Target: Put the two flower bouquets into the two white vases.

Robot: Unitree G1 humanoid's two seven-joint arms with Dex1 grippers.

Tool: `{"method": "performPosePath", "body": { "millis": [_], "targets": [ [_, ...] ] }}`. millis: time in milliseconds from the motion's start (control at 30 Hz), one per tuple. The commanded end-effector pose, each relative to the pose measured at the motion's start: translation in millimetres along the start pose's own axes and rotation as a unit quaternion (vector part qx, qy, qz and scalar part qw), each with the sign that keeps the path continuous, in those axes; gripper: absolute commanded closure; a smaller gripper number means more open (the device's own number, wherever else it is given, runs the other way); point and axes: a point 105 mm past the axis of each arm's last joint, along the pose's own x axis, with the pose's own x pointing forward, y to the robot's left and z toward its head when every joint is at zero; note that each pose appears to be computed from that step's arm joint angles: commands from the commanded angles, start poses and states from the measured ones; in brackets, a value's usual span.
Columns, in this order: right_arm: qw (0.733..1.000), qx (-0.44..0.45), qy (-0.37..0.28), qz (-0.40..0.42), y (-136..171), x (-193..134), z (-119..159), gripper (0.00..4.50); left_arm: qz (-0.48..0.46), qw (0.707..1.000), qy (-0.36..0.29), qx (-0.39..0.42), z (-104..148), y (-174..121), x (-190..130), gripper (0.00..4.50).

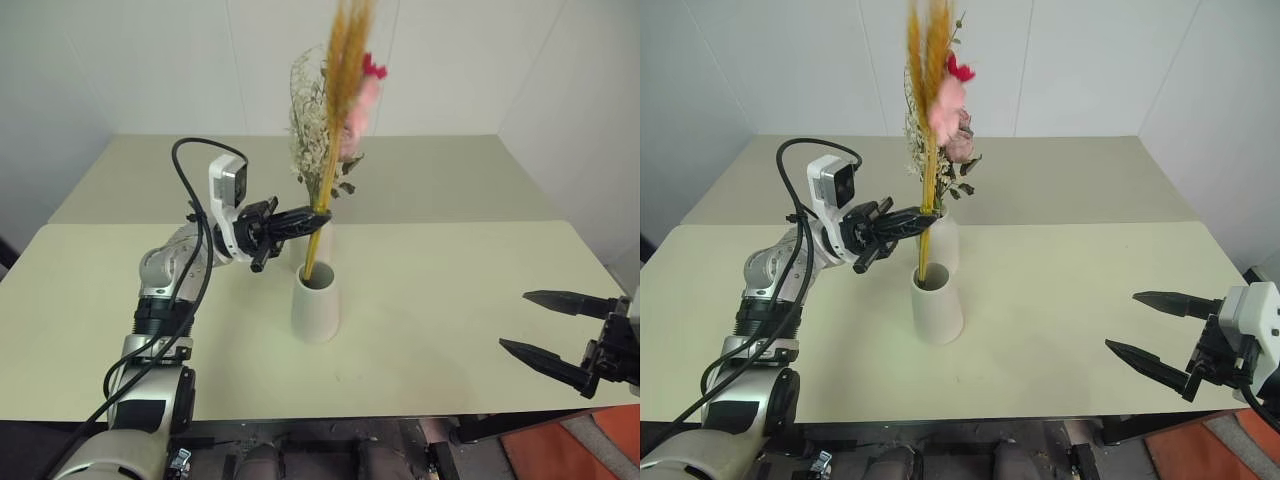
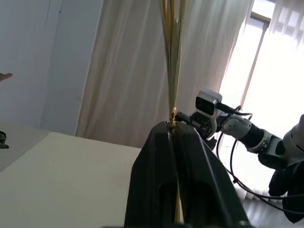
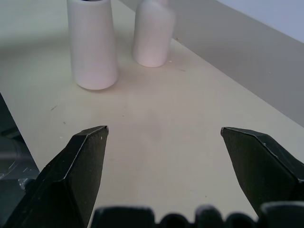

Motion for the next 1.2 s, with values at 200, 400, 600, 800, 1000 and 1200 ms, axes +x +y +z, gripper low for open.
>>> {"method": "performPosePath", "body": {
  "millis": [200,400,600,800,1000,1200],
  "targets": [
    [1.000,-0.023,-0.011,-0.003,-1,0,9,0.00,-0.015,0.998,0.055,0.011,-3,-15,-22,1.61],
    [1.000,-0.022,-0.006,-0.002,-2,0,8,0.00,0.067,0.993,0.090,0.046,3,-17,-60,0.03],
    [1.000,-0.023,-0.004,-0.005,-5,-2,8,0.00,0.148,0.983,0.073,0.082,41,-34,-101,0.03],
    [1.000,-0.029,-0.003,-0.009,-12,-3,7,0.00,0.197,0.960,0.165,0.108,47,-60,-132,0.03],
    [0.999,-0.036,-0.002,-0.016,-21,-2,6,0.00,0.233,0.940,0.226,0.105,44,-72,-156,0.03],
    [0.999,-0.043,-0.011,-0.019,-24,-1,8,0.00,0.231,0.938,0.240,0.099,47,-75,-158,0.03]
  ]
}}
